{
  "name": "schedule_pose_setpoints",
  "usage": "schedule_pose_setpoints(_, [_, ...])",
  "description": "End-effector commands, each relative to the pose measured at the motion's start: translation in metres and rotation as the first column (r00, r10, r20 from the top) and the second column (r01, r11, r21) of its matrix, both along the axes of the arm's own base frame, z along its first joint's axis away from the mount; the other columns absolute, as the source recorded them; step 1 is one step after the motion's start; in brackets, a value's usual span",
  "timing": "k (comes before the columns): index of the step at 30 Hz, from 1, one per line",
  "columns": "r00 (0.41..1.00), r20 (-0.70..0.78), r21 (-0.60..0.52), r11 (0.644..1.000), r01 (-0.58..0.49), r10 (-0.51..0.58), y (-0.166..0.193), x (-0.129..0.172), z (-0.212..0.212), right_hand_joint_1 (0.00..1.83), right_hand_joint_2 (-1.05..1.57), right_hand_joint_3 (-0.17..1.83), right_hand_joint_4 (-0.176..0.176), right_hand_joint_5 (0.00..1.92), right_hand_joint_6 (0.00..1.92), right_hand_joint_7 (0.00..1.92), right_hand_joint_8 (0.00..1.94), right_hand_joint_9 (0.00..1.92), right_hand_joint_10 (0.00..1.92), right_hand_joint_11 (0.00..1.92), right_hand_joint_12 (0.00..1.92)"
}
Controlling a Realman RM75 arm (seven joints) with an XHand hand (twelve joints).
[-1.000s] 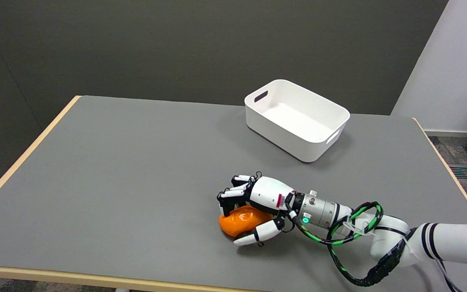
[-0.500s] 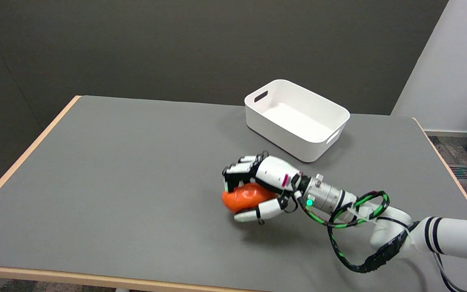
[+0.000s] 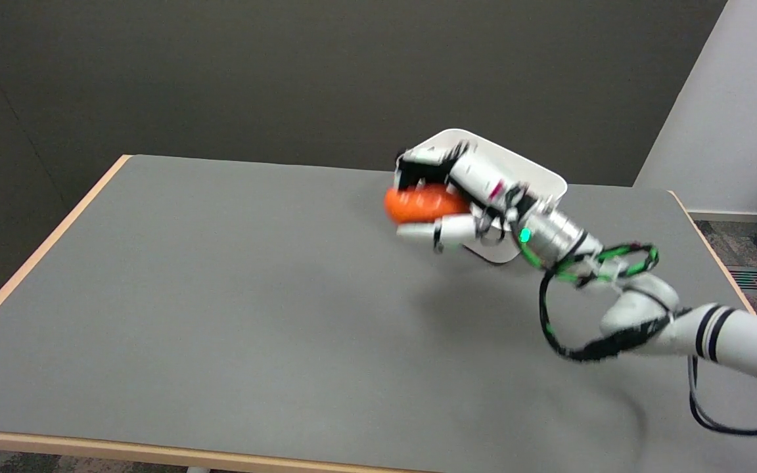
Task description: Pick up mango.
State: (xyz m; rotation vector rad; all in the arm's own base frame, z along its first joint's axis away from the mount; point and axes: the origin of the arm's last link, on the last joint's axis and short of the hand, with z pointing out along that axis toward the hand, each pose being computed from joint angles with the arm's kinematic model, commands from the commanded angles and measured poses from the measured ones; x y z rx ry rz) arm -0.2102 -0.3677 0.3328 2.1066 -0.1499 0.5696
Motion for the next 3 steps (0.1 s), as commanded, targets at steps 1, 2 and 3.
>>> schedule_pose_setpoints(1, [0.956, 0.051, -0.375, 0.893, -0.25, 0.289, -0.059, 0.124, 0.109, 0.88, 1.04, 0.5, 0.17, 0.69, 1.53, 0.9, 1.94, 1.07, 1.92, 0.76, 1.92])
schedule_pose_setpoints(2, [0.954, 0.048, -0.394, 0.883, -0.254, 0.296, -0.061, 0.126, 0.114, 0.88, 1.04, 0.49, 0.167, 0.69, 1.52, 0.9, 1.94, 1.07, 1.92, 0.75, 1.92])
schedule_pose_setpoints(3, [0.953, 0.039, -0.418, 0.872, -0.257, 0.299, -0.063, 0.127, 0.121, 0.89, 1.05, 0.47, 0.163, 0.69, 1.52, 0.89, 1.94, 1.07, 1.92, 0.74, 1.92])
